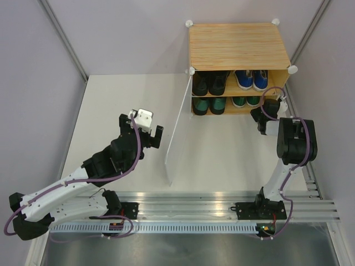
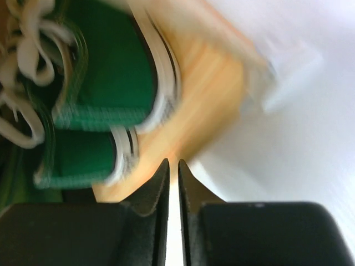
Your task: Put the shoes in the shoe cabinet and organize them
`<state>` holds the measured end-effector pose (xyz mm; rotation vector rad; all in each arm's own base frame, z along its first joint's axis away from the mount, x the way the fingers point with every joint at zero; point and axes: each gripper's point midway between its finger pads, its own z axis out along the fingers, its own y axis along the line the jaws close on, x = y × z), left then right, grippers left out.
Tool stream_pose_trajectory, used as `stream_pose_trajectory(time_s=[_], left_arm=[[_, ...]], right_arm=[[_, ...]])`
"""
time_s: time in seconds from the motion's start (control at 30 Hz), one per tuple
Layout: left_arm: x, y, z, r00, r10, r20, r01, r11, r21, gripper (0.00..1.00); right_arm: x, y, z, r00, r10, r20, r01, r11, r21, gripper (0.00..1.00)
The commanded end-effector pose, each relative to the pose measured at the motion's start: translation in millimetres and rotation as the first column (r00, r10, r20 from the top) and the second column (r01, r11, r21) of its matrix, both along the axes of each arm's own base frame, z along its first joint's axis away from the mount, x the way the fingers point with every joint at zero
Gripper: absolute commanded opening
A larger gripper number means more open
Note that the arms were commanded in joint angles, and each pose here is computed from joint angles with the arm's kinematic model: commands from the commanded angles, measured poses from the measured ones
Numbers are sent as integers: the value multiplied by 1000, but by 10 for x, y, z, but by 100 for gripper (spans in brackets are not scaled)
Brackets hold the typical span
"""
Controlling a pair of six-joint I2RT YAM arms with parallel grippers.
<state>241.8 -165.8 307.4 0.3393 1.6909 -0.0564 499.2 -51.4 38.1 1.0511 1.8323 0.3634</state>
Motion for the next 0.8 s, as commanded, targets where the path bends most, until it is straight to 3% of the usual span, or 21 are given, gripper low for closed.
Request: stream_pose_trajectory(time_s=[0.0,0.2,0.37,0.47,0.53,0.57,0.7,0.77], left_arm=[[13,73,67,999,22,23,-22,1000,13,100],[12,85,74,999,30,25,-30,1000,-1,100],[46,143,76,996,78,35,-78,997,-17,100],[132,347,94,979,204,22,-203,978,-45,100],[240,529,64,963,270,-15,-270,958,-92,100],[286,587,104,959,281,-26,-283,951,-128,100],[472,707,43,952,269,-145,-301,909,-287,100],[507,798,17,938,287,-193,-336,890,-309,100]], right_arm=[[-158,69,345,997,16,77,-17,1000,11,15],[-684,212,398,997,56,57,-58,998,22,22],[-1069,489,499,976,218,16,-218,976,23,27],[-1183,513,835,960,281,-8,-281,958,-47,31],[-1204,502,1339,951,303,64,-294,948,-120,36],[-1285,514,1423,950,306,54,-298,946,-124,37],[-1548,470,2271,933,284,221,-232,944,-233,46],[-1676,427,2409,936,268,230,-204,942,-266,53]])
